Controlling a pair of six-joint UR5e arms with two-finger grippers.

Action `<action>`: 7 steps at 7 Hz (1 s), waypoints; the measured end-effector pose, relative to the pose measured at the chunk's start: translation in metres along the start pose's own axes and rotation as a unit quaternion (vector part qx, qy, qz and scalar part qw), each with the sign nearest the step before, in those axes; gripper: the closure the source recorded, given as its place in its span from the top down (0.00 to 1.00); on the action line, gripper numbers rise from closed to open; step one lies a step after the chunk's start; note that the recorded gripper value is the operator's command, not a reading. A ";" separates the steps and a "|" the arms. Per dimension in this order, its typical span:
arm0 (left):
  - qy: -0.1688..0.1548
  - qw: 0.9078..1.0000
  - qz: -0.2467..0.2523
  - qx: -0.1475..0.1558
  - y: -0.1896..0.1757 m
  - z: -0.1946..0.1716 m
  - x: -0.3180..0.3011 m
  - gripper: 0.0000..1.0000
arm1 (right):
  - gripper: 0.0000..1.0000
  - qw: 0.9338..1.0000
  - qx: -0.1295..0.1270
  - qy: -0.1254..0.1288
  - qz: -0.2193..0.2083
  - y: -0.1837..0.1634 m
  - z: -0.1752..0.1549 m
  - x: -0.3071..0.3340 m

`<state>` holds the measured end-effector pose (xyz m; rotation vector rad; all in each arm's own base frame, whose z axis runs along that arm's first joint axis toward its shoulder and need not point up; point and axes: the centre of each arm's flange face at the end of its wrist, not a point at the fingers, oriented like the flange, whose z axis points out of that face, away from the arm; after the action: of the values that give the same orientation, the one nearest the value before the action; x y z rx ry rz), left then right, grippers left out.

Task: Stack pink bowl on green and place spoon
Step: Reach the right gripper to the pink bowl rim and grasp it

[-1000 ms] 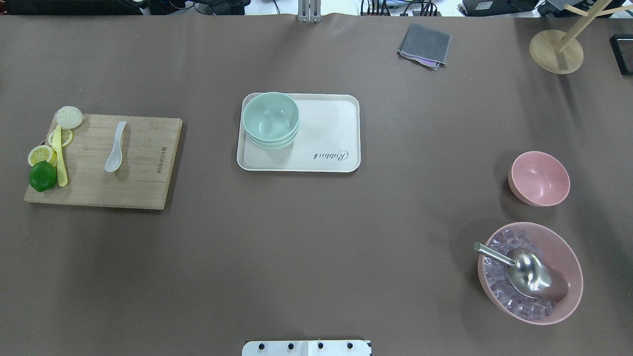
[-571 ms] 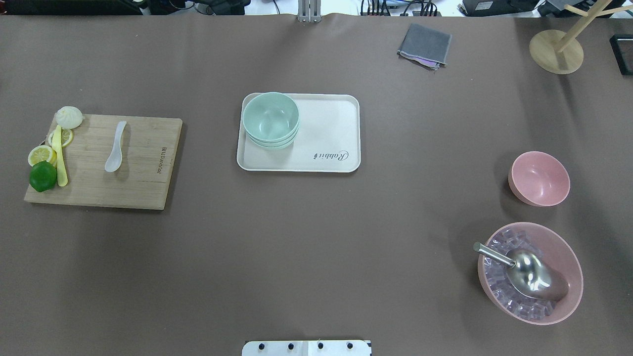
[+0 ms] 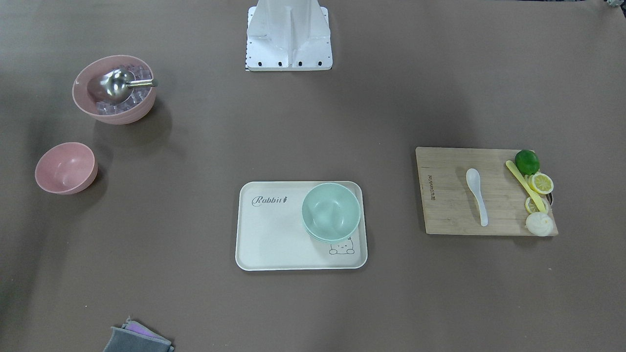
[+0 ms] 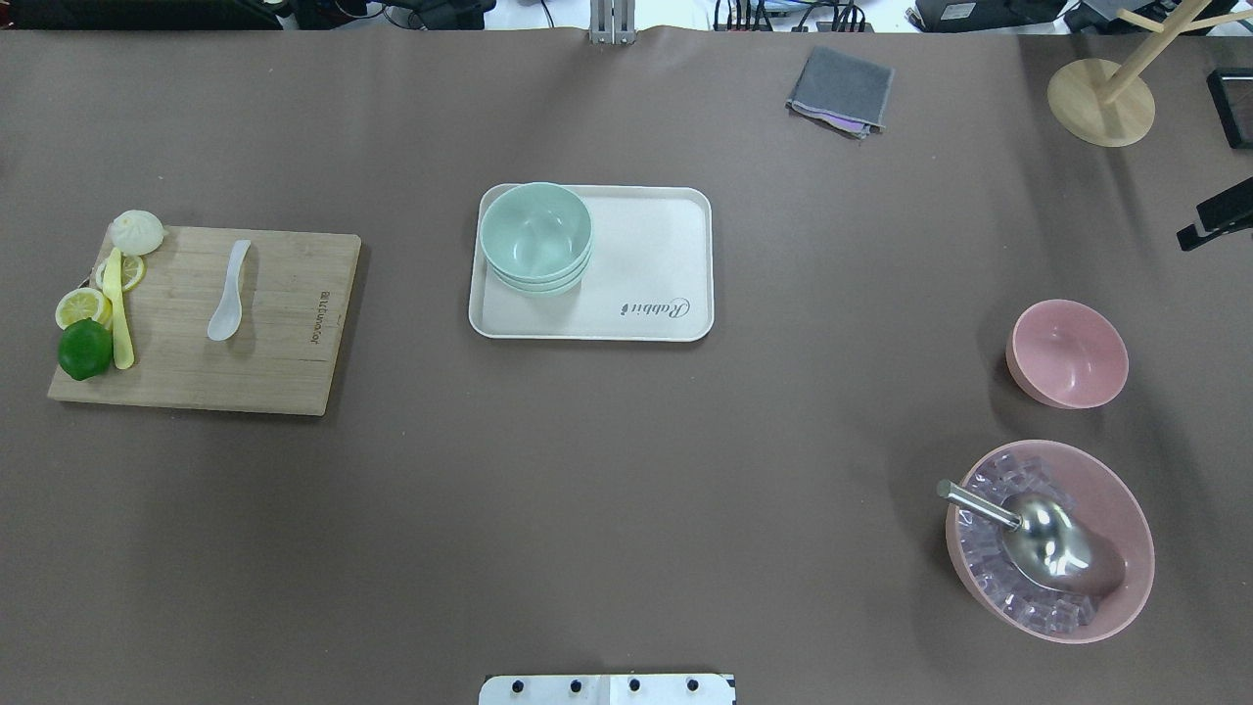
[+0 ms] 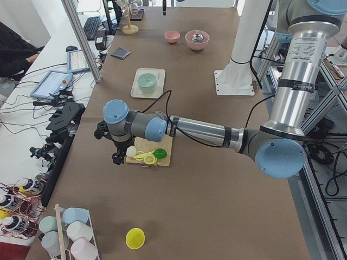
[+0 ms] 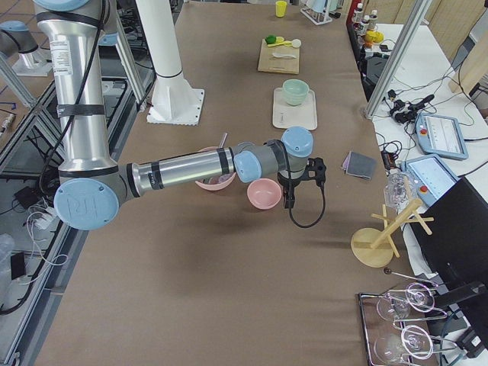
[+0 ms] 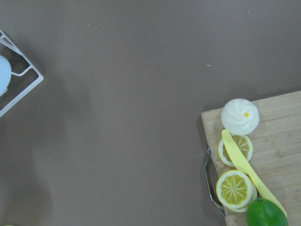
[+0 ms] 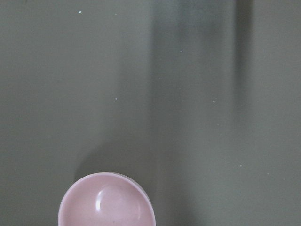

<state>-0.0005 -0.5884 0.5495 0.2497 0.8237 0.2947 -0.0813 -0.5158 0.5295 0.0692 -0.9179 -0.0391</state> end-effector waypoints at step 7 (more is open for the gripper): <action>-0.001 1.000 -0.007 0.000 -0.023 0.008 0.024 0.98 | 0.31 1.000 -0.022 -0.008 -0.010 0.058 0.129 0.002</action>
<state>0.0246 -0.6020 0.5303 0.2451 0.8240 0.2819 -0.1825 -0.4635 0.6135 0.0382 -0.9326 -0.0785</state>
